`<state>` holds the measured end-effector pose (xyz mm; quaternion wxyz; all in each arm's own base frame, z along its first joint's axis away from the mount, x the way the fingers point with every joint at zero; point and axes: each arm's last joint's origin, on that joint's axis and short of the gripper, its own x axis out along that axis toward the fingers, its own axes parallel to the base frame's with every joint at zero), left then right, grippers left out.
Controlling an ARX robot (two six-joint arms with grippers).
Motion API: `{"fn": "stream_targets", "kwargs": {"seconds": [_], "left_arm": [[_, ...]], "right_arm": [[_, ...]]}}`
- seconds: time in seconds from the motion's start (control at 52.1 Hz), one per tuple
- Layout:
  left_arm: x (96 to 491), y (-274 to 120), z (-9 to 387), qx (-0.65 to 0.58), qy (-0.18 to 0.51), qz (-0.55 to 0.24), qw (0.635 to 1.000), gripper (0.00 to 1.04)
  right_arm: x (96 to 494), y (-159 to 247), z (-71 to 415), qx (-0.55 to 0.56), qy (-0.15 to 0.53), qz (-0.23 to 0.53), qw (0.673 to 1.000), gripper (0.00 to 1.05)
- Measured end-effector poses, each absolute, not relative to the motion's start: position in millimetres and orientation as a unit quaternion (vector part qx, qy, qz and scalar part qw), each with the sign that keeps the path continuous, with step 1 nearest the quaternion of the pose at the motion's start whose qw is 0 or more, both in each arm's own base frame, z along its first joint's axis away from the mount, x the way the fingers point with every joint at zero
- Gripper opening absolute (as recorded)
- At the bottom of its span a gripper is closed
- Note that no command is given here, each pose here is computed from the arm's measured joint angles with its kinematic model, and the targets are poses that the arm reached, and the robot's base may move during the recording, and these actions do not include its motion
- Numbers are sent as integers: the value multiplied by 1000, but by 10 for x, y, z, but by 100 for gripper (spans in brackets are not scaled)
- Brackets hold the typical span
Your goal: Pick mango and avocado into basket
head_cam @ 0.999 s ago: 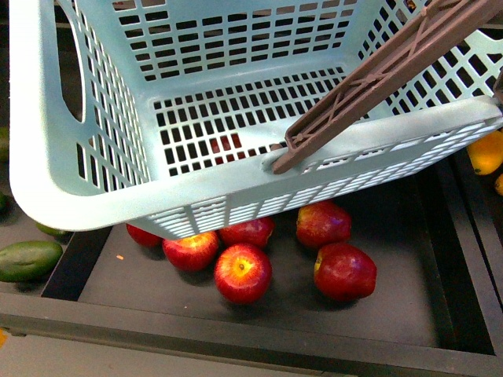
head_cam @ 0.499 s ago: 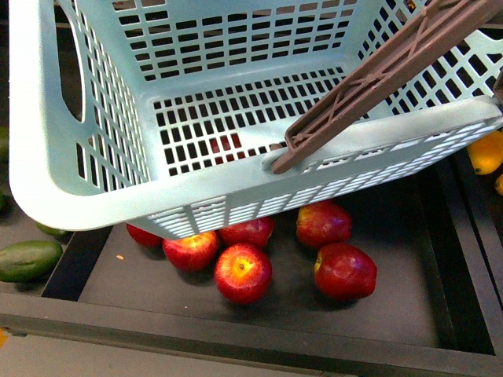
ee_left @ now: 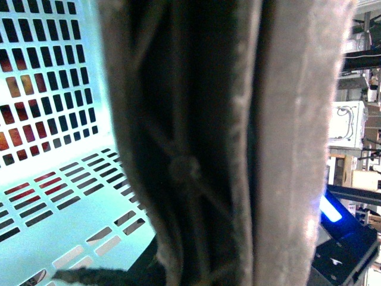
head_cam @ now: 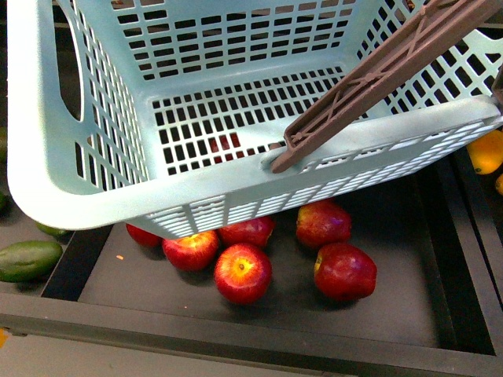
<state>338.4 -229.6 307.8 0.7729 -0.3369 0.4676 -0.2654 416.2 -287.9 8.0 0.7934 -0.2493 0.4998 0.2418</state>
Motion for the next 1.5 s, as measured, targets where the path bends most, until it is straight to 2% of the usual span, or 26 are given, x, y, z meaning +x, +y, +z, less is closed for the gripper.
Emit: {"fn": "stream_targets", "kwargs": {"seconds": [0.211, 0.384, 0.538, 0.749, 0.922, 1.153, 1.422, 1.498], "left_arm": [[3383, -2296, 3080, -337, 468, -266, 773, 15], [3384, -2296, 3080, -337, 468, -266, 773, 15], [3384, -2296, 3078, -337, 468, -266, 773, 15], [3384, -2296, 3078, -337, 468, -266, 773, 15], [3384, -2296, 3080, -337, 467, -265, 773, 15], [3383, -2296, 3080, -337, 468, -266, 772, 15], [3384, -2296, 3078, -337, 468, -266, 773, 15], [3384, -2296, 3080, -337, 468, -266, 773, 15]], "right_arm": [[3768, -2796, 870, -215, 387, 231, 866, 65], [3314, -2452, 1509, -171, 252, 226, 925, 65], [3010, -1960, 1998, -133, 135, 201, 961, 65], [2777, -997, 2407, -53, 36, 214, 975, 65], [2762, -561, 2595, -2, 2, 208, 978, 65], [2914, -33, 2430, 24, 25, 233, 972, 65], [3177, 397, 2306, 24, 44, 251, 967, 65], [3180, 470, 2287, 21, 50, 259, 964, 74]]}}
